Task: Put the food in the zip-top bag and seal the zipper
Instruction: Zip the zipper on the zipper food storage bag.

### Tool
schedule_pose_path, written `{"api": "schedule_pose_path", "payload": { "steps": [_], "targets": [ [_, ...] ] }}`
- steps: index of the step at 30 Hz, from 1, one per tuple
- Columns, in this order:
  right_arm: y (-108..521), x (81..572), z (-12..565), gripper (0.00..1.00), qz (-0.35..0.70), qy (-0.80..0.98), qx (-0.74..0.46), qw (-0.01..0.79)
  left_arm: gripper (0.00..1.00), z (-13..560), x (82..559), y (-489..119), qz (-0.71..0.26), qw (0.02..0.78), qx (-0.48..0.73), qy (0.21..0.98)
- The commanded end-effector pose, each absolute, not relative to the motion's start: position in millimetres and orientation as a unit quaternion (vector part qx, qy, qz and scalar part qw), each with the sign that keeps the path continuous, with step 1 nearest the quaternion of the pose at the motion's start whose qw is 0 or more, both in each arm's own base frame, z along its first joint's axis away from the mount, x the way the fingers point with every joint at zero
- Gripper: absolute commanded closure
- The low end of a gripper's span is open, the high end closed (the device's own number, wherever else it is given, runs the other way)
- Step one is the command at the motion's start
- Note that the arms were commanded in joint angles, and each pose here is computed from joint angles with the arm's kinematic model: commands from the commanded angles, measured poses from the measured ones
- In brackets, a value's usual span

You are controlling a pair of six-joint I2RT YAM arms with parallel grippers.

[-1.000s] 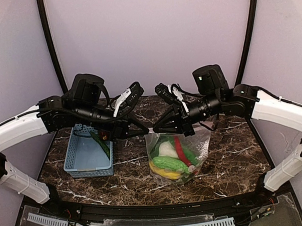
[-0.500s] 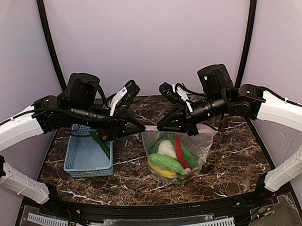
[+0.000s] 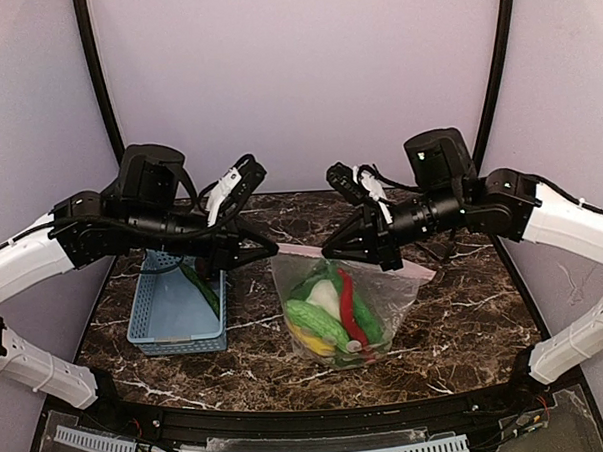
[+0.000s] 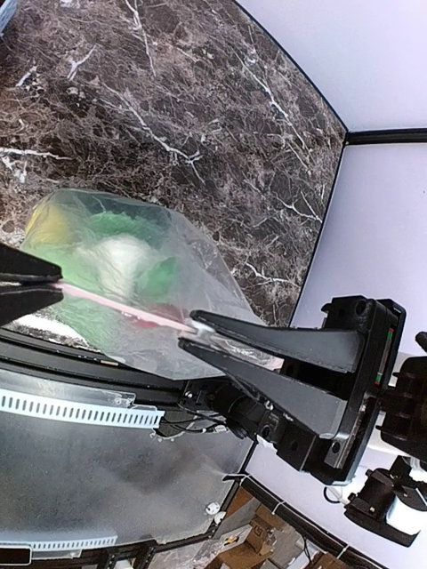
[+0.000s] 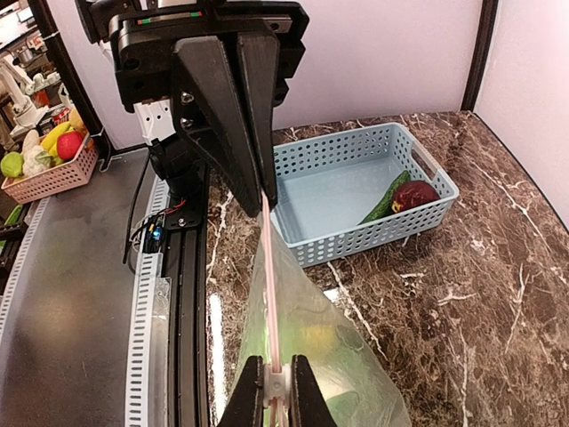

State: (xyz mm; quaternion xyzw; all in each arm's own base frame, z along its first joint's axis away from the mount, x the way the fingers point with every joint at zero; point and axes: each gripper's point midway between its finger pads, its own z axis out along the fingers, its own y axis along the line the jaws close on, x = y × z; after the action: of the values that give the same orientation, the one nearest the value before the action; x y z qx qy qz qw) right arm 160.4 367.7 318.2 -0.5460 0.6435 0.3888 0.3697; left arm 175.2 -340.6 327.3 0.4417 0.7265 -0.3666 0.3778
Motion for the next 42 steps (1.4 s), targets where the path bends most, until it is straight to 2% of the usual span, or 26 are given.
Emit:
{"api": "schedule_pose_path", "payload": {
  "steps": [1, 42],
  "targets": [
    [337, 161, 286, 1.00, 0.344, 0.706, -0.527, 0.323, 0.99, 339, 185, -310, -0.331, 0.413, 0.408, 0.744],
    [298, 178, 264, 1.00, 0.278, 0.774, -0.462, 0.331, 0.99, 311, 244, -255, -0.238, 0.433, 0.275, 0.825]
  ]
}}
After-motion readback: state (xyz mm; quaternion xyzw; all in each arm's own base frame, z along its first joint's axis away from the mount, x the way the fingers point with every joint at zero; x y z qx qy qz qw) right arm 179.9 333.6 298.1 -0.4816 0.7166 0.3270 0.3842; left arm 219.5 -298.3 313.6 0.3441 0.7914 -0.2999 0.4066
